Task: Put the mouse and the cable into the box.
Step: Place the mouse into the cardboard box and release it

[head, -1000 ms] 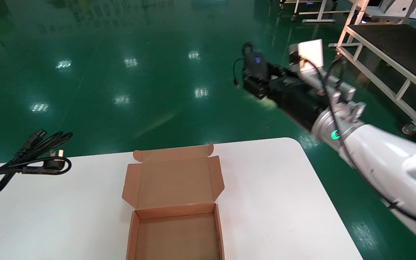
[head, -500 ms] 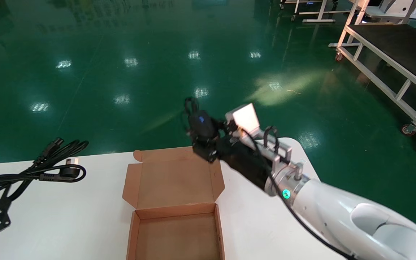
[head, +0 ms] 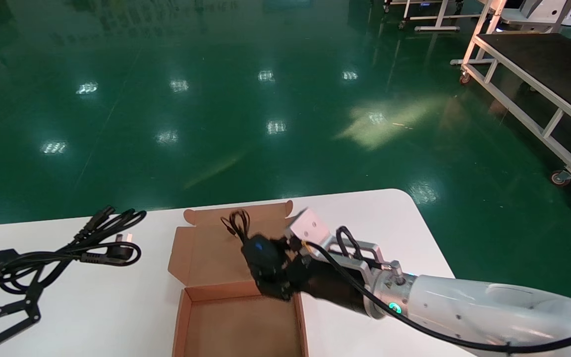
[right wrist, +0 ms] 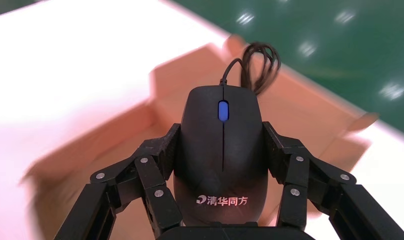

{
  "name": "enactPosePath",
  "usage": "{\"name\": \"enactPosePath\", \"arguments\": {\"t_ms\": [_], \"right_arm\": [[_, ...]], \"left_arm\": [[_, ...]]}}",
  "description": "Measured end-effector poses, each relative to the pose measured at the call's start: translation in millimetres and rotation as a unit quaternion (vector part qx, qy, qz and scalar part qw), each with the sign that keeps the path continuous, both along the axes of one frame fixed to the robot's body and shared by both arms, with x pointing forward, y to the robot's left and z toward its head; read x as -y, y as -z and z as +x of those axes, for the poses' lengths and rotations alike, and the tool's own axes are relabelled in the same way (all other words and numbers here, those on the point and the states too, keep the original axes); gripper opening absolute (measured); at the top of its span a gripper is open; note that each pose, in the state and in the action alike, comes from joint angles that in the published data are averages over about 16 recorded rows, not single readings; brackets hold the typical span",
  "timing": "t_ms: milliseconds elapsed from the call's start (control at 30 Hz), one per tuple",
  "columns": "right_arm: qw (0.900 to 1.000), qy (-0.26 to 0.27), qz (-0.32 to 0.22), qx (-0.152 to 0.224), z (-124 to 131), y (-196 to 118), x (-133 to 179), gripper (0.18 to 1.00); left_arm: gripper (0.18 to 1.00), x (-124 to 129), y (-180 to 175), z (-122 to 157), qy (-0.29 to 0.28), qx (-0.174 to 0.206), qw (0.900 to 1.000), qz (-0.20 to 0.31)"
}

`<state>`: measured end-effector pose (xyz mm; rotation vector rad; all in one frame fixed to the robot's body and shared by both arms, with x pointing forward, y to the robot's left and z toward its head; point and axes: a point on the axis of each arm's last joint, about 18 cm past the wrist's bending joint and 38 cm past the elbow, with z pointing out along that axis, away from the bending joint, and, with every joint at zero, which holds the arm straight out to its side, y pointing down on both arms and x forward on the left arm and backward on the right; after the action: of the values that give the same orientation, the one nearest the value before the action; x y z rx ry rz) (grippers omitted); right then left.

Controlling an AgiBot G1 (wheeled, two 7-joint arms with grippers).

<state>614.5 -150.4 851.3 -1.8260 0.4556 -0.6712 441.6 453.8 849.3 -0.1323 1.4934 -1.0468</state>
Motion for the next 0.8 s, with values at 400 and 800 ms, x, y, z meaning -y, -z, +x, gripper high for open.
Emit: {"name": "enactPosePath", "arguments": {"t_ms": [400,800], "right_arm": [[0.993,-0.098,-0.041,-0.055,-41,13,22,0.566],[0.986,-0.143,-0.049,-0.067,-60,19,28,0.566]], "left_arm": [[0.183,15,14,7,0.028,-0.039,0.9989,-0.002],[0.183,34,25,13,0.066,-0.074,0.9951,-0.001]]}}
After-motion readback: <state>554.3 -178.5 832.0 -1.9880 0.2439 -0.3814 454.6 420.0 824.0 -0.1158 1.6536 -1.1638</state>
